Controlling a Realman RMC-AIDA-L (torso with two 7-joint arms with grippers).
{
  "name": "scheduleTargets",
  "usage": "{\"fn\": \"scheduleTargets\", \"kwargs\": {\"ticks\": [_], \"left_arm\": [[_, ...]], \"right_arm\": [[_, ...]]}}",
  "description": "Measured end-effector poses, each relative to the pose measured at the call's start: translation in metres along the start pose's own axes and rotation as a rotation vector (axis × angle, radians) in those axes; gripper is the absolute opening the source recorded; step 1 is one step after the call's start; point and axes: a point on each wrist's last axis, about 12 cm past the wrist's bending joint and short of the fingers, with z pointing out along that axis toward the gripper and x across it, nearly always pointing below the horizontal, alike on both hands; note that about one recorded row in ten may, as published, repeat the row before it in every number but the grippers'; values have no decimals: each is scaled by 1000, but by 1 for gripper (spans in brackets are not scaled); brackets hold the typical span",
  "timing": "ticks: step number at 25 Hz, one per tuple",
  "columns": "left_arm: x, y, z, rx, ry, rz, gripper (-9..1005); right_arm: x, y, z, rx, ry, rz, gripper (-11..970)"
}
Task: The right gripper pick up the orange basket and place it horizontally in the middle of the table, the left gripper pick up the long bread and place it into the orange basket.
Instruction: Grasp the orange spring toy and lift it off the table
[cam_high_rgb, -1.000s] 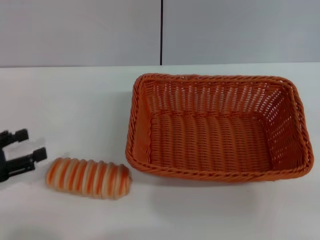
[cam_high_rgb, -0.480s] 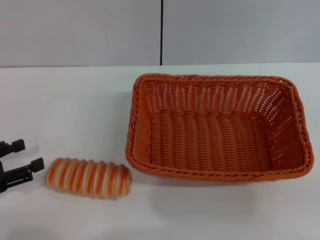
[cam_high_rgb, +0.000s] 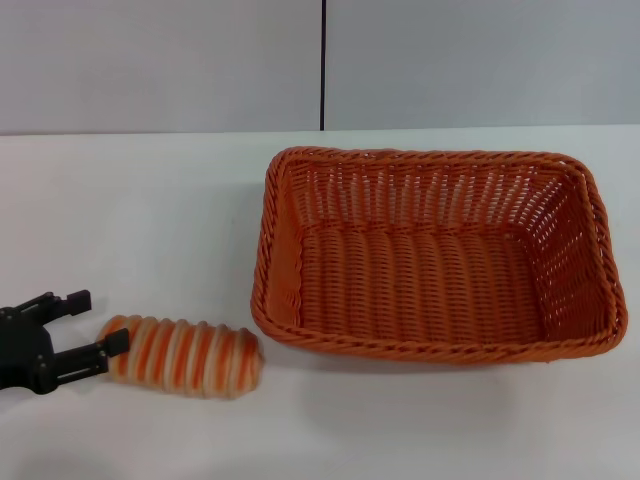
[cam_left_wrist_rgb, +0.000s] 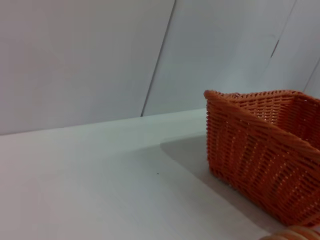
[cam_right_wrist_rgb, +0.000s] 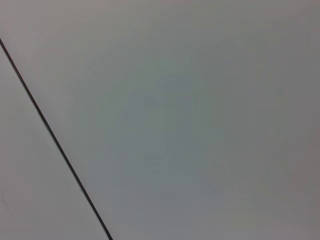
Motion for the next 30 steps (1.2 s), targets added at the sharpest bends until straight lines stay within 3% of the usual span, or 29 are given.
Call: {"fn": "scheduleTargets", "kwargs": {"ticks": [11, 30], "left_arm": [[4, 0, 12, 12, 45, -8, 852], [7, -2, 13, 33, 75, 2, 826]], "right_arm": [[2, 0, 1, 2, 13, -7, 600], [4, -2, 1, 23, 31, -7, 600]]}}
